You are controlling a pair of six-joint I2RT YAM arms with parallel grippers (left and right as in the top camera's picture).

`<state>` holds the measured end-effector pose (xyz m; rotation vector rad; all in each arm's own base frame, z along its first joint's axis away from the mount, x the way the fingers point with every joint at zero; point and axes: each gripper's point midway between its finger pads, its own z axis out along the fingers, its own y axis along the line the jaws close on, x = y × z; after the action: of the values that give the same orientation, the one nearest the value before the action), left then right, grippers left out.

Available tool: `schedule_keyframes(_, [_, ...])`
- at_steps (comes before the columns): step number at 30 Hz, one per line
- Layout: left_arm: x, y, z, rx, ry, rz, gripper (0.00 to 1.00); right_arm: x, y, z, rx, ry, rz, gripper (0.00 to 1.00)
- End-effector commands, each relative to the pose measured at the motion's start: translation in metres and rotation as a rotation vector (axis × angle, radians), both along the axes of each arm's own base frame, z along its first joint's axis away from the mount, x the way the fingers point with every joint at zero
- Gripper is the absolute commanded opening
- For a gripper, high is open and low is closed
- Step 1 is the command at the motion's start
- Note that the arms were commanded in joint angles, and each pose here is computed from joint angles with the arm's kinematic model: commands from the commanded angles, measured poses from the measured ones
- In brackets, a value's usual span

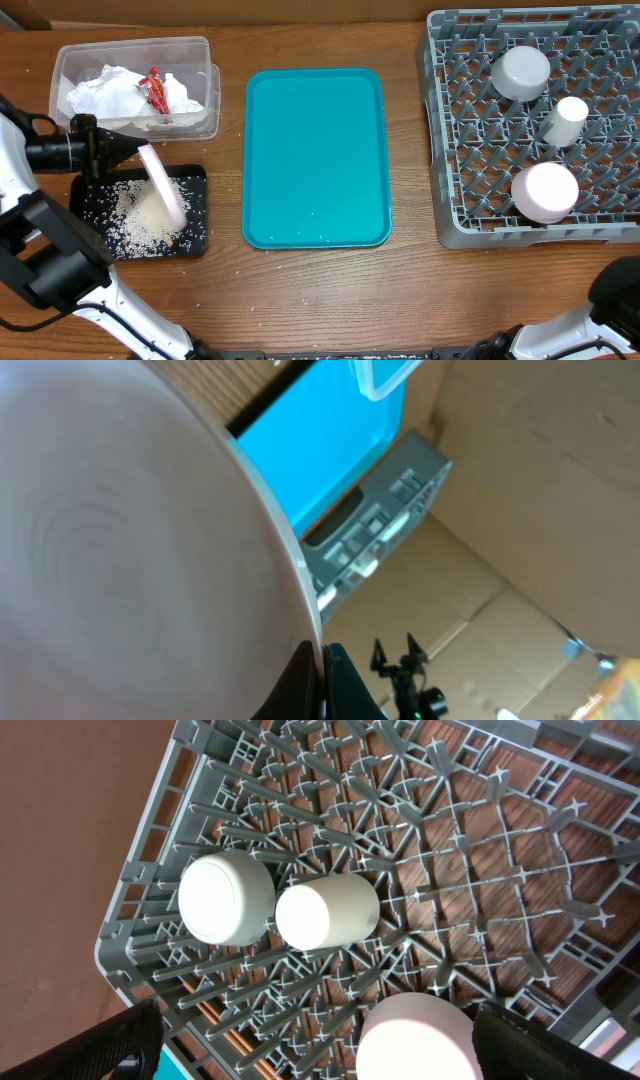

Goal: Sort waste into correct bins and load items into the dishwasher
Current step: 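Hold the plate tilted steeply and shake remaining rice onto the black tray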

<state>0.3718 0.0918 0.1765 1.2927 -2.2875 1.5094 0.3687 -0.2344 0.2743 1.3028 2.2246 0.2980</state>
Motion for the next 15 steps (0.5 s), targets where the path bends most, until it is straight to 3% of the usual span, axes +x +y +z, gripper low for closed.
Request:
schedule_keyframes(1, [0.002,-0.009,0.02,-0.043,-0.123,-0.002,0.04,0.001,0.0,0.005,-0.01,-0.01,-0.002,1.0])
schedule_keyframes(15, [-0.007,0.018,0.028,-0.029,-0.167,0.07,0.04,0.001,0.0,0.005,-0.01,-0.011,-0.002,1.0])
